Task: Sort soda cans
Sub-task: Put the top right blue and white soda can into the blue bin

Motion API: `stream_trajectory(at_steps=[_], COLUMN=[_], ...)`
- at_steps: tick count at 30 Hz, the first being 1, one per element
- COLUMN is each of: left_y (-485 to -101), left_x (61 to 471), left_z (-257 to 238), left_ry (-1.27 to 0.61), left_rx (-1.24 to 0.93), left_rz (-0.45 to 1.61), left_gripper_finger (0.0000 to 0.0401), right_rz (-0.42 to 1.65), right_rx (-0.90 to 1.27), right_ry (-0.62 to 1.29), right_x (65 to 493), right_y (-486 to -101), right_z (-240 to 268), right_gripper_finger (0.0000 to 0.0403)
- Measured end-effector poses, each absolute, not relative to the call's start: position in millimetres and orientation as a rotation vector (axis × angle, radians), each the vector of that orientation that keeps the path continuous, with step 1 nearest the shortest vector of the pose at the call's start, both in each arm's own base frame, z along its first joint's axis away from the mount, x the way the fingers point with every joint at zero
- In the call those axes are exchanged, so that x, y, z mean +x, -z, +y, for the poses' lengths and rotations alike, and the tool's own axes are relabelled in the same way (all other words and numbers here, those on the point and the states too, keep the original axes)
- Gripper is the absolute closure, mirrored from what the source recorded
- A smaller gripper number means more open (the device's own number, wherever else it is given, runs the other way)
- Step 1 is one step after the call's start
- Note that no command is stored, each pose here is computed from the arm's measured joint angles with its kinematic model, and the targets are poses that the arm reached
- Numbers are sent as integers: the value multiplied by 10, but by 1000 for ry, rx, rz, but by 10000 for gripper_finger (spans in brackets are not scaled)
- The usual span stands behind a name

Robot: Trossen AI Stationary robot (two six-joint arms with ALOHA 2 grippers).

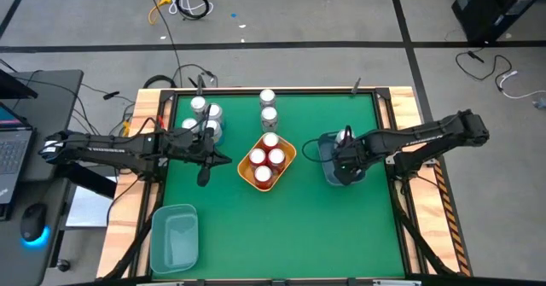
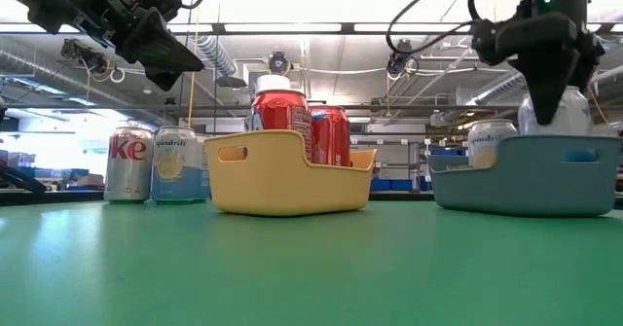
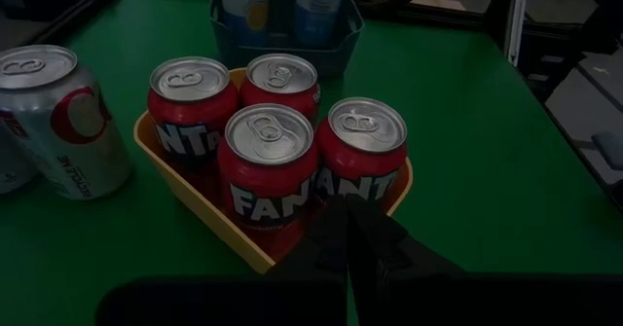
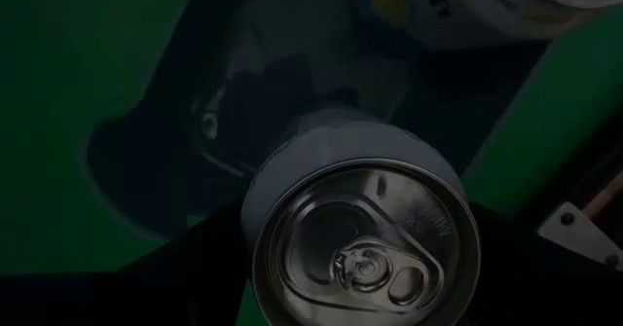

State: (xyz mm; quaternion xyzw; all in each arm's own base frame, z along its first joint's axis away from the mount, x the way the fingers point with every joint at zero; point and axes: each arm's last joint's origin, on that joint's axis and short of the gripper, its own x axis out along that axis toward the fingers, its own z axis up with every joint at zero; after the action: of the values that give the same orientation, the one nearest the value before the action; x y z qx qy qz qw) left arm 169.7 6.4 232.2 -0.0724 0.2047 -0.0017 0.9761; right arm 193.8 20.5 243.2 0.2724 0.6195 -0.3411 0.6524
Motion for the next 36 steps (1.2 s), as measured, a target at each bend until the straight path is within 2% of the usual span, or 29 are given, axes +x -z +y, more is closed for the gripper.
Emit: stream_trajectory(at_steps=[8, 14, 18, 26, 32, 36], left_y=[-2323, -2322, -2321, -2321, -2321, -2316], left_x=[1697, 1697, 1697, 1697, 1697, 1695], left_z=[64, 64, 64, 64, 64, 64], left_ry=[1, 1, 1, 1, 1, 0], left_rx=[-155, -157, -157, -157, -158, -161], left_rz=[412, 413, 413, 414, 414, 420], left_gripper_finger=[400, 400, 400, 400, 400, 400], right_rz=[1408, 1436, 1452, 1471, 1422, 1408], right_rx=[629, 599, 582, 524, 452, 435], right_ry=[796, 801, 795, 810, 897, 882], right_x=[1930, 1950, 1966, 1945, 1939, 1961], right_y=[-2388, -2354, -2333, -2408, -2460, -2459], right_z=[164, 153, 154, 143, 76, 44], right_gripper_finger=[114, 44, 28, 53, 98, 120])
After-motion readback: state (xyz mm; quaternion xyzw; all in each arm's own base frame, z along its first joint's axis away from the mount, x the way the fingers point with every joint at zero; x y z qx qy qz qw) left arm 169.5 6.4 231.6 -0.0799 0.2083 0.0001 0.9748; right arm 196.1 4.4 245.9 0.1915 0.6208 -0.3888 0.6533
